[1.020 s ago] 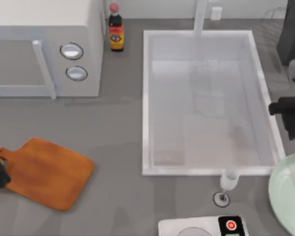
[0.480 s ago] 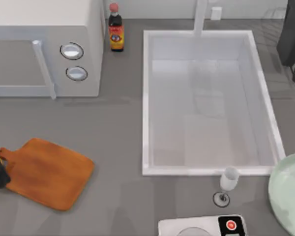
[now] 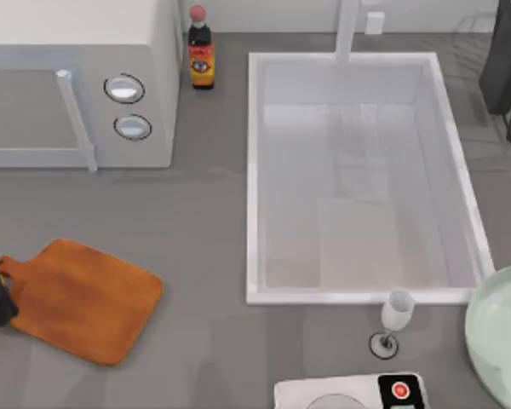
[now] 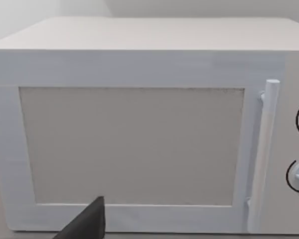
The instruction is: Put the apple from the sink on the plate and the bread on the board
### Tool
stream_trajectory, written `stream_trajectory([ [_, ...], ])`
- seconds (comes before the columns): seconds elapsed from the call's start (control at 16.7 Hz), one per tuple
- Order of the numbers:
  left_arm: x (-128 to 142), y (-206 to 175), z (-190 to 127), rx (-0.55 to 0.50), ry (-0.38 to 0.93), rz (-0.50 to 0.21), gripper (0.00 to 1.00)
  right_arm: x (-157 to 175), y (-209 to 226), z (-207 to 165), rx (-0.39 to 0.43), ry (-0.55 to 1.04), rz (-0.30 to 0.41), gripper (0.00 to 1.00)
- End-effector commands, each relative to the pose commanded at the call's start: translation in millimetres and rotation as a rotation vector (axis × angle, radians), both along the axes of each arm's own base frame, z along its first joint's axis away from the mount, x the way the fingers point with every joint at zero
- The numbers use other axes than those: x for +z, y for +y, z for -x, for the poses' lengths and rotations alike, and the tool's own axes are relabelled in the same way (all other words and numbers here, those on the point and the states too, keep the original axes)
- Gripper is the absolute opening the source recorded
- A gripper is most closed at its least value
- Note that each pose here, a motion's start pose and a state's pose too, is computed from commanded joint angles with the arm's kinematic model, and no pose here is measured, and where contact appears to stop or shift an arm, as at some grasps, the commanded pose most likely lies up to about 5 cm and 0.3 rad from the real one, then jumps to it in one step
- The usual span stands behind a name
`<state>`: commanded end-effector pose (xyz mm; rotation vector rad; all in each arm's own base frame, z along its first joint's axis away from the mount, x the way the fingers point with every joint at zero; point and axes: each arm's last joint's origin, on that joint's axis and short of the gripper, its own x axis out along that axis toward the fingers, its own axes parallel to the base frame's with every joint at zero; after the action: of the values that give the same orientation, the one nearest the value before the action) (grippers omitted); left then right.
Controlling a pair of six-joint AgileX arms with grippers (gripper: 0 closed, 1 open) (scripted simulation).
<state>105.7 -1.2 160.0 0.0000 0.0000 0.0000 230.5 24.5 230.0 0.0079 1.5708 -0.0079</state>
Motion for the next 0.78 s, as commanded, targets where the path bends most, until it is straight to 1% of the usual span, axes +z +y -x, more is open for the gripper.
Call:
stream_trajectory([
  [0.6,0.0,0.0,0.0,0.000,0.000,0.000,1.00,0.0,0.0,0.0,0.000,0.000,0.000,0.98],
  [0.66,0.0,0.0,0.0,0.000,0.000,0.000,1.00,0.0,0.0,0.0,0.000,0.000,0.000,1.00],
  [0.78,0.0,0.0,0.0,0.000,0.000,0.000,1.00,0.0,0.0,0.0,0.000,0.000,0.000,1.00],
])
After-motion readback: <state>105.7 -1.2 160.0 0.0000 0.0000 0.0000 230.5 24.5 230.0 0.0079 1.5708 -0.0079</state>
